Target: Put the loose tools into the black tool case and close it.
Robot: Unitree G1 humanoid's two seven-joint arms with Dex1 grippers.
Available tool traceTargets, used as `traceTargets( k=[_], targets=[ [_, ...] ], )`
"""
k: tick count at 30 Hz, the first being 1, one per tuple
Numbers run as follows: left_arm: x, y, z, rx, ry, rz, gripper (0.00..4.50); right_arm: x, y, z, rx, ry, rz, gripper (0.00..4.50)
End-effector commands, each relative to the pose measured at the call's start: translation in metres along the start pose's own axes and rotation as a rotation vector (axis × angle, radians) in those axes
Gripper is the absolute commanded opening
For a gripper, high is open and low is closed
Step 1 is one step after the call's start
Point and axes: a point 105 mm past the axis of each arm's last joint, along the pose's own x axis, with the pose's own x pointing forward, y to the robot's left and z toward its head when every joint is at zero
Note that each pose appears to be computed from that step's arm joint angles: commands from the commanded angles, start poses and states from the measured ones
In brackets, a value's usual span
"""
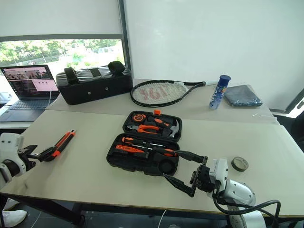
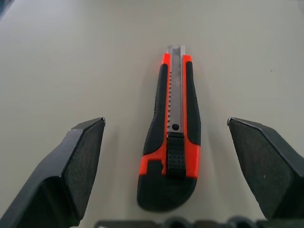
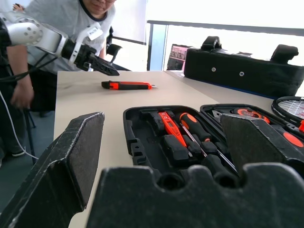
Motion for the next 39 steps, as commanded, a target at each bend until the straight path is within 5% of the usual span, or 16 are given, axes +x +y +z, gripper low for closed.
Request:
traceTargets(
  k=[1, 3, 10, 14, 19, 25, 30, 39],
  targets=[
    [0.018, -0.003, 0.004, 0.028, 0.043, -0.058, 4.45, 0.003, 0.003, 0.01, -0.034, -0.027, -0.001, 4.5],
    [0.026, -0.007, -0.003, 0.037, 0.084, -0.091, 4.45, 0.003, 0.003, 0.01, -0.036, -0.025, -0.003, 4.5],
    [0.029, -0.005, -0.011, 0.035, 0.125, -0.115, 1.78, -0.001, 0.002, 0.011, -0.047, -0.012, -0.02, 4.5],
    [0.025, -0.02, 0.018, 0.082, -0.048, -0.25, 1.71, -0.005, 0.004, 0.011, -0.048, 0.001, -0.027, 4.5],
    [0.003, -0.089, 0.07, 0.391, -0.273, -0.683, 1.71, -0.014, 0.003, 0.014, -0.057, 0.029, -0.046, 4.5],
    [0.001, -0.165, 0.065, 0.777, -0.179, -1.144, 1.71, -0.03, 0.007, 0.016, -0.049, 0.08, -0.057, 4.5],
    [0.016, -0.205, 0.05, 0.986, -0.09, -1.313, 1.71, -0.039, 0.015, 0.017, -0.032, 0.106, -0.073, 4.5],
    [0.033, -0.246, 0.035, 1.029, -0.078, -1.411, 1.71, -0.045, 0.028, 0.018, -0.024, 0.13, -0.128, 4.5]
  ],
)
